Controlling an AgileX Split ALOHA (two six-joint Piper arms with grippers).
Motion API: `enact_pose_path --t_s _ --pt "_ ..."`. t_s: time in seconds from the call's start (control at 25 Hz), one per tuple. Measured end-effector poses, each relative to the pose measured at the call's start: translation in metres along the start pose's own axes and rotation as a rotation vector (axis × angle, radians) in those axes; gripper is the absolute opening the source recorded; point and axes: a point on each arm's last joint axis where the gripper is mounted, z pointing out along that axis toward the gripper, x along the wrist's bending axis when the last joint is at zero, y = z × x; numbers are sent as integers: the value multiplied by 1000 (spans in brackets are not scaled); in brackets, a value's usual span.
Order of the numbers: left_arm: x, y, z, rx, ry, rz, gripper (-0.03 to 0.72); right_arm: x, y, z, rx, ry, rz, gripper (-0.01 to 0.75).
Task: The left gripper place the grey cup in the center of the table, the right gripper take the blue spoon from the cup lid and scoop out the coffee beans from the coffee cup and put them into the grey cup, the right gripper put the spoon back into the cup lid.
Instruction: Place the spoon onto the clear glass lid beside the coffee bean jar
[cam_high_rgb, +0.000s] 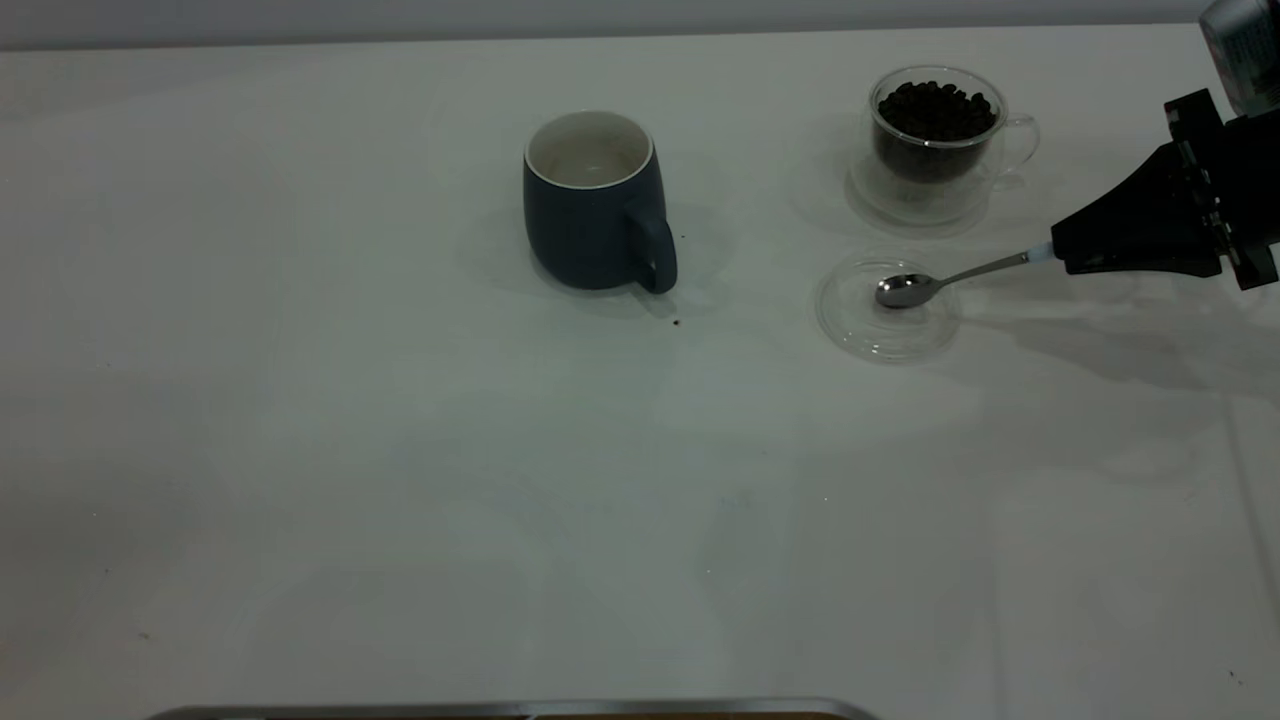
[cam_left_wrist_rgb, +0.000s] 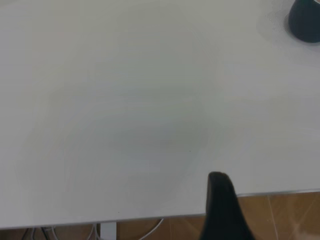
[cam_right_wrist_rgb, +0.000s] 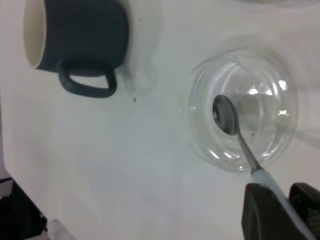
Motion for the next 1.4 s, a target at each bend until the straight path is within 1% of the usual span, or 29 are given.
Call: enact_pose_path --t_s 0.2,0.44,0.6,0.68,0.8,0.92,1.16,1.28,1.4 --pt "0 0 0 0 0 0 544 1 3 2 -34 5 24 101" --pt "0 0 0 0 0 0 544 -2 -4 25 -21 28 45 101" --pt "0 0 0 0 0 0 544 -5 -5 31 -50 42 60 102" --pt "0 0 0 0 0 0 544 -6 -5 32 -55 44 63 107" --pt "0 0 0 0 0 0 544 -6 -5 32 -59 37 63 134" --pt "0 0 0 0 0 0 544 -9 -5 32 -62 9 63 211" --pt "0 0 0 0 0 0 544 -14 -6 34 -62 -29 71 402" --pt "0 0 0 0 0 0 544 -17 -6 33 -67 -57 72 458" --pt "0 0 0 0 0 0 544 -22 -4 33 -82 -106 64 495"
